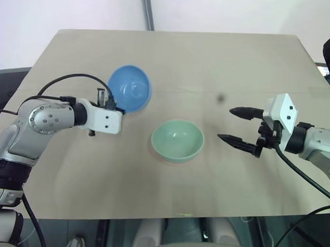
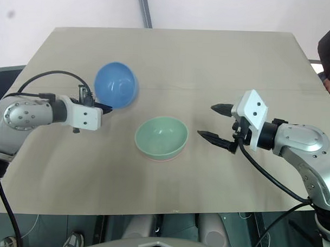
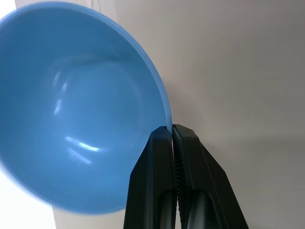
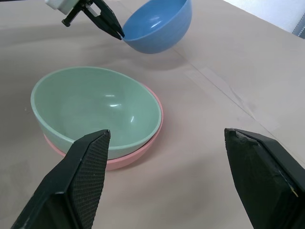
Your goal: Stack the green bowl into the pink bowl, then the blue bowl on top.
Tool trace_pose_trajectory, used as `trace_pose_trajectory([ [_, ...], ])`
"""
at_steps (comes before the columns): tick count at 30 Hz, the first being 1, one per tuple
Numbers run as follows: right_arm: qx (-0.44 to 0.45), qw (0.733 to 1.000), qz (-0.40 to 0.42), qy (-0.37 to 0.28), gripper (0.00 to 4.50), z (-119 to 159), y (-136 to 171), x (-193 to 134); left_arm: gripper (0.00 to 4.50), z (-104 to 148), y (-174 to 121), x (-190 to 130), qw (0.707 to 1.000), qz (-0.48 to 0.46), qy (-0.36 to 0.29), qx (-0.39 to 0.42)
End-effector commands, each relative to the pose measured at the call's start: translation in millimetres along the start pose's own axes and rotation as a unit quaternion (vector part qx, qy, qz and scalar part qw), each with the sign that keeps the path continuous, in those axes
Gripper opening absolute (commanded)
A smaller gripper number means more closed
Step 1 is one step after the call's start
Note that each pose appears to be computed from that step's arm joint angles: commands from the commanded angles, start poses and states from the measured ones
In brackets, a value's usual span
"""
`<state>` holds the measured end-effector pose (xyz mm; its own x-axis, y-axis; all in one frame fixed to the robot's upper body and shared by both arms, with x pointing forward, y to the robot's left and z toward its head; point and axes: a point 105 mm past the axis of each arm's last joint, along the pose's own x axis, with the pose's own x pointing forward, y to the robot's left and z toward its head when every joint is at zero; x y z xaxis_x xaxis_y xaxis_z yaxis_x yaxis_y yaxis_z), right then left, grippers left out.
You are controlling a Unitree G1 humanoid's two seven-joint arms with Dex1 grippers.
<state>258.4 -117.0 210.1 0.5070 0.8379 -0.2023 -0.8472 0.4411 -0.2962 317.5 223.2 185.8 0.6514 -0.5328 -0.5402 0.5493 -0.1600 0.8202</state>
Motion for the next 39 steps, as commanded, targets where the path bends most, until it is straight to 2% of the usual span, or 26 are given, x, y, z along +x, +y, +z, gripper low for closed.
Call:
trace_pose_trajectory([
  [1, -0.031, 0.999, -0.013, -0.017, 4.17, 12.6, -2.9, -6.3, 0.02, 31.2, 19.7, -25.2, 0.993, 0.009, -0.104, 0.053],
  [4, -0.034, 0.999, -0.013, -0.017, 4.17, 12.6, -3.8, -7.6, 0.02, 46.0, 20.2, -35.7, 0.978, -0.022, -0.183, 0.099],
  [7, -0.036, 0.999, -0.014, -0.015, 4.17, 12.5, -4.0, -9.6, 0.02, 52.1, 24.3, -39.9, 0.963, -0.051, -0.229, 0.134],
  [13, -0.038, 0.999, -0.024, -0.008, 4.17, 10.2, -3.9, -13.4, 0.02, 70.8, 36.0, -23.9, 0.935, -0.1, -0.278, 0.196],
  [19, -0.038, 0.999, -0.034, -0.005, 4.17, 10.3, -1.4, -16.6, 0.02, 91.7, 36.8, -7.6, 0.911, -0.131, -0.324, 0.221],
  [28, -0.035, 0.998, -0.043, 0.0, 4.17, 9.6, 5.7, -20.8, 0.02, 98.3, 34.9, -11.4, 0.899, -0.172, -0.344, 0.212],
  [39, -0.056, 0.998, -0.011, 0.013, 4.17, 3.4, 24.6, -43.1, 0.02, 79.2, 19.8, -16.0, 0.891, -0.22, -0.308, 0.252],
])
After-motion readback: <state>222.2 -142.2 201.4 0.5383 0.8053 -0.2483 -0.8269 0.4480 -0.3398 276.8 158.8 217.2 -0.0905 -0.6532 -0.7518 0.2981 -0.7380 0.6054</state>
